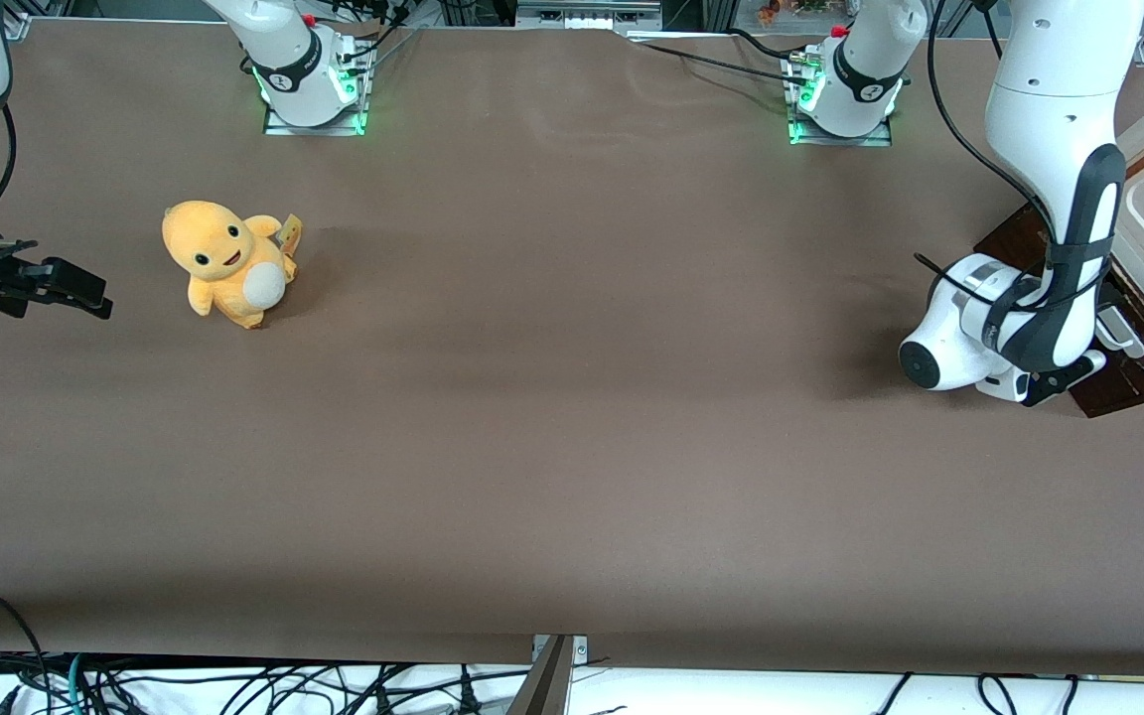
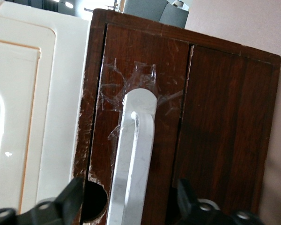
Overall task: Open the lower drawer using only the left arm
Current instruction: 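Align the open left gripper around the white handle of the lower drawer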
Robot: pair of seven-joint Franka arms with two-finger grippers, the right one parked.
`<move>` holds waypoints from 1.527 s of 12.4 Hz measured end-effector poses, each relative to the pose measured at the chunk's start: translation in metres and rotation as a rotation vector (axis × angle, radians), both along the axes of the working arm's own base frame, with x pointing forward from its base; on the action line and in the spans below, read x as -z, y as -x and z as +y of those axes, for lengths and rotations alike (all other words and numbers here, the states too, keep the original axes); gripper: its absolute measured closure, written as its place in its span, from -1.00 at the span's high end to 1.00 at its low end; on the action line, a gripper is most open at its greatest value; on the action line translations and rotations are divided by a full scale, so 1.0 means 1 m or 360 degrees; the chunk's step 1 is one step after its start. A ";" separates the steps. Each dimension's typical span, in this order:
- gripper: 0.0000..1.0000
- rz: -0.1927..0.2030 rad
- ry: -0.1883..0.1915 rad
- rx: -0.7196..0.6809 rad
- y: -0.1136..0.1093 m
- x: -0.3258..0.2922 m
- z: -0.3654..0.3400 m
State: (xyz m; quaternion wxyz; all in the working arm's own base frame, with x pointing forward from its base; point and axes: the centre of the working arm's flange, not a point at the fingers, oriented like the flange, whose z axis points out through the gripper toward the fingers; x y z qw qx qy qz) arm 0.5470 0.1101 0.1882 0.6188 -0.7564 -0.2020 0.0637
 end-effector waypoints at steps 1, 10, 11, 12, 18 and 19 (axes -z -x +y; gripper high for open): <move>0.39 0.0001 -0.0003 -0.0003 0.000 0.000 0.000; -0.60 0.0027 0.0005 0.0012 0.002 0.004 -0.004; -0.60 0.0029 0.0005 0.0014 0.002 0.004 -0.005; -0.60 0.0029 0.0005 0.0015 0.002 0.004 -0.005; -0.60 0.0037 0.0002 0.0026 0.002 0.004 -0.012; -0.60 0.0038 0.0003 0.0032 0.002 0.004 -0.016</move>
